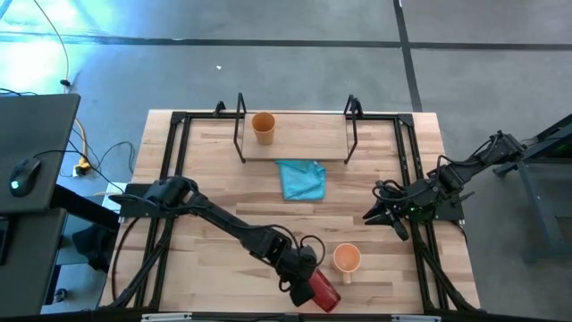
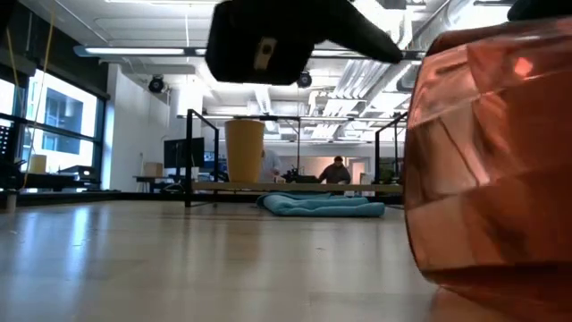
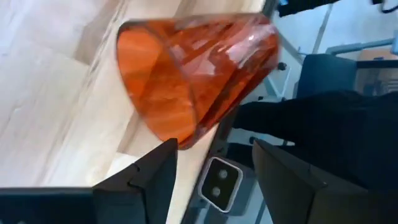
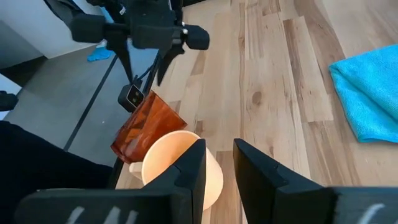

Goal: Stack small to large cups/mugs on shelf
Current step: Put the orange cup on the shelf

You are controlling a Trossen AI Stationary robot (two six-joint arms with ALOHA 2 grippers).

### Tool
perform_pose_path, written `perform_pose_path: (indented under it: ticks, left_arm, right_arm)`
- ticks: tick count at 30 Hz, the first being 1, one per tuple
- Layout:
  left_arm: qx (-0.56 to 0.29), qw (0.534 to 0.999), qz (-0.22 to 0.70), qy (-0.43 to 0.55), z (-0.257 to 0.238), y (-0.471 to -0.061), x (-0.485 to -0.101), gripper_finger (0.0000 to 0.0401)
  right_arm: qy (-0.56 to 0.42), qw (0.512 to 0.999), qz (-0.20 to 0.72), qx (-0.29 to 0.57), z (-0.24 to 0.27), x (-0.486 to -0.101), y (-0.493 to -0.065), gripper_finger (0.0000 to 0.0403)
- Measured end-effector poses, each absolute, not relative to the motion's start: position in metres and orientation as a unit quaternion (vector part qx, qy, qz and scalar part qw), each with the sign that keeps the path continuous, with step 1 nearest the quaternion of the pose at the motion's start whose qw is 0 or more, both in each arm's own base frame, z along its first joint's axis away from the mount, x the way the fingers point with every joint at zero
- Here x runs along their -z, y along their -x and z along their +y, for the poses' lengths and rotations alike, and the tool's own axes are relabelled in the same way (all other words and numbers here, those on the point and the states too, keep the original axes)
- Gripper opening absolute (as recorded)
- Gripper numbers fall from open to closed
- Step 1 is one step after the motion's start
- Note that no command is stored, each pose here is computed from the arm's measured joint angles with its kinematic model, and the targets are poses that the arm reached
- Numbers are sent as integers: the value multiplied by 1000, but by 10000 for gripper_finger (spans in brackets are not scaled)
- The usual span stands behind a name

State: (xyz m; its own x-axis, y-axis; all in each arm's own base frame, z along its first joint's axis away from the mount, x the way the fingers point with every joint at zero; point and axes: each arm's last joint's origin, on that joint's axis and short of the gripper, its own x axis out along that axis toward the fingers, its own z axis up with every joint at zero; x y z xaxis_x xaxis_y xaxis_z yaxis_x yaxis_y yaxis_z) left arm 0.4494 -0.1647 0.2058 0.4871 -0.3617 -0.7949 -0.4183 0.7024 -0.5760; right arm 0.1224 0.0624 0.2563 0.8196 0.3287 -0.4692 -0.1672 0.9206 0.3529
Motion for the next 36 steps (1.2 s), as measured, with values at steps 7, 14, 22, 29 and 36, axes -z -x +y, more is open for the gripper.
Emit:
perform_pose_path:
  ticks: [7,14,22,29,36]
  left_arm:
    - [-36,789,482,378,-158,-458,-199,176]
    - [-46,796,474,373,-140,-463,-199,167]
    - [-31,805,456,378,-133,-471,-198,185]
    - [-5,795,451,404,-134,-481,-181,204]
    - [15,791,453,411,-137,-486,-170,185]
  right_arm:
    - [-149,942,270,-131,62,-256,-123,71]
    - [-149,943,268,-130,62,-257,-123,71]
    - [-150,943,267,-130,62,-257,-123,71]
    - [-150,943,268,-130,62,-257,-123,71]
    - [-149,942,270,-129,62,-256,-123,71]
